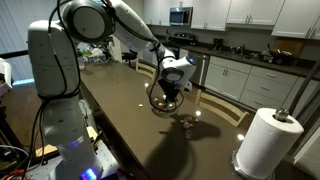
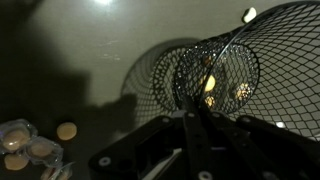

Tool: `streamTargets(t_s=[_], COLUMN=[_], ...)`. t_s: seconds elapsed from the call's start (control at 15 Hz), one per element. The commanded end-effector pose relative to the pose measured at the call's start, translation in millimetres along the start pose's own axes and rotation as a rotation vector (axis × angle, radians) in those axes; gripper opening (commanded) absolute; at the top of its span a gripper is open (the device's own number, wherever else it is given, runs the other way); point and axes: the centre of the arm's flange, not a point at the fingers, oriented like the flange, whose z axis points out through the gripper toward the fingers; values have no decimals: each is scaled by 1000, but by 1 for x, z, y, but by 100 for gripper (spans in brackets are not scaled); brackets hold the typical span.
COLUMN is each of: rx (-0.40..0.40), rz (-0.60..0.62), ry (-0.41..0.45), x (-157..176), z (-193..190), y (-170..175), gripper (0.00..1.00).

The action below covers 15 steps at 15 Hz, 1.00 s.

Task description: Pick up the black basket then place it down again

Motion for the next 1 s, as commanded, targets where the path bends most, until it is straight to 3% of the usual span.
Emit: streamTargets(t_s=[0.0,0.4,0.6,0.93], rx=[73,241,264,247], rz=[116,347,446,589], ry=[57,200,249,322], x=[-4,-13,-12,4], z=[12,43,59,57], y=[1,7,-6,-66], gripper=[4,4,4,4])
